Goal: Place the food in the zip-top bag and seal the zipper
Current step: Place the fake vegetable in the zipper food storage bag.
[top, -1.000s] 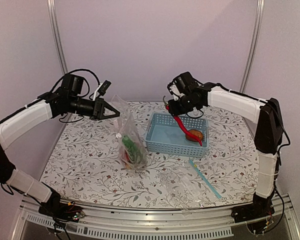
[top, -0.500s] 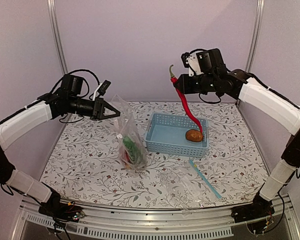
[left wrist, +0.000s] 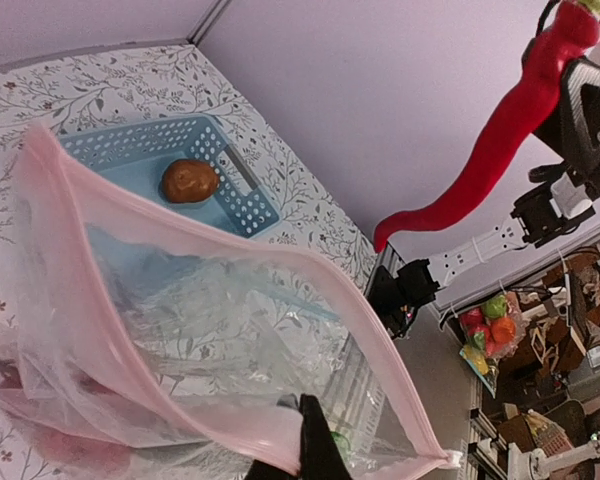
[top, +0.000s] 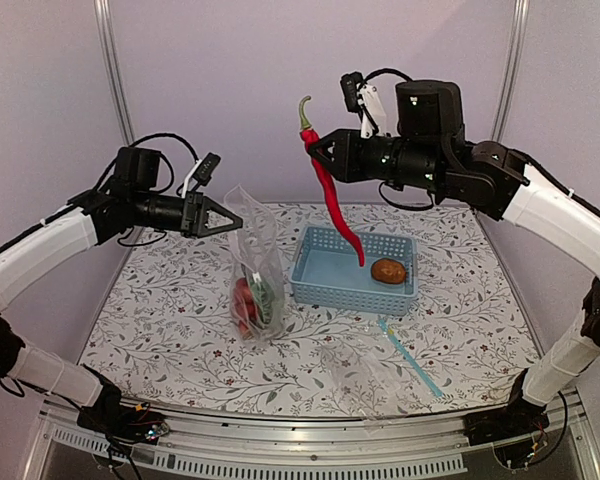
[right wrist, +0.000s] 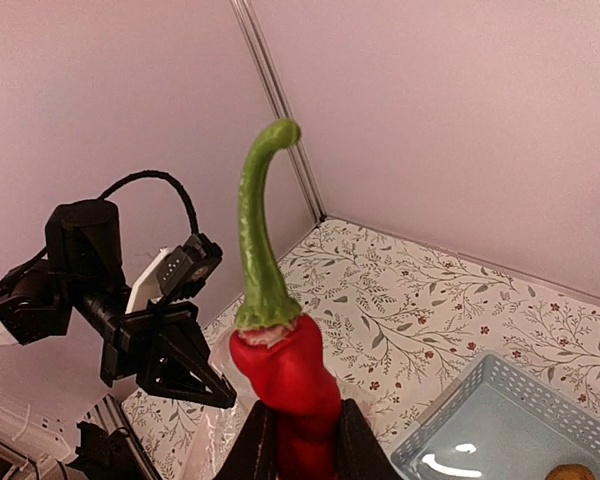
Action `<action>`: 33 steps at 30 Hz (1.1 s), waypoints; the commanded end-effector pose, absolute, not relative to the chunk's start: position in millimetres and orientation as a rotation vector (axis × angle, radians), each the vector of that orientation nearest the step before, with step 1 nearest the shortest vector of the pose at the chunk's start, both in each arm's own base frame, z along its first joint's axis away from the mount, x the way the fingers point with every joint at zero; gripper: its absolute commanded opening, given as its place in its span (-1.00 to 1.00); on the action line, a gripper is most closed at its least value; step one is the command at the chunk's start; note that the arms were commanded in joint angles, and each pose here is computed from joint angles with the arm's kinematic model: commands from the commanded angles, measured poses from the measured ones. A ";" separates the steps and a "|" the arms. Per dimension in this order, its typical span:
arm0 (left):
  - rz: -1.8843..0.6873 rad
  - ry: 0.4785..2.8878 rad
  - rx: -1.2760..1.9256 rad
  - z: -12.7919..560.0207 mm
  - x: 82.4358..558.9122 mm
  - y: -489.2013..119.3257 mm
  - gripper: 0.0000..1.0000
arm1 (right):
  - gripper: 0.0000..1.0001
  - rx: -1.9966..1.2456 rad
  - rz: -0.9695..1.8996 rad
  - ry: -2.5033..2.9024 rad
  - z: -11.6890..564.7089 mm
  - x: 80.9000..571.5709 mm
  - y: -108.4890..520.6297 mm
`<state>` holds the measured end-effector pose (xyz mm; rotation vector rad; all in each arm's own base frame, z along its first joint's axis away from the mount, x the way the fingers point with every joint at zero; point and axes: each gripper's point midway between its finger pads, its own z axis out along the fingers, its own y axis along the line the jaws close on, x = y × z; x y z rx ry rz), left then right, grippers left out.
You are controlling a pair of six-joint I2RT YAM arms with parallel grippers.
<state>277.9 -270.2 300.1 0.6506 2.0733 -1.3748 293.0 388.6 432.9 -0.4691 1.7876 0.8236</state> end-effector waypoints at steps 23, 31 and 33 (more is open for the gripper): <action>-1.437 2.011 0.755 305.6 256.1 -288.9 -1.00 | -0.74 -0.361 1.129 1.355 546.6 238.6 453.2; -1.440 2.021 0.752 302.8 256.7 -289.6 -1.00 | -0.74 -0.363 1.151 1.366 533.8 242.5 474.1; -1.438 2.018 0.752 303.5 257.0 -289.1 -1.00 | -0.74 -0.361 1.145 1.370 531.1 243.8 476.9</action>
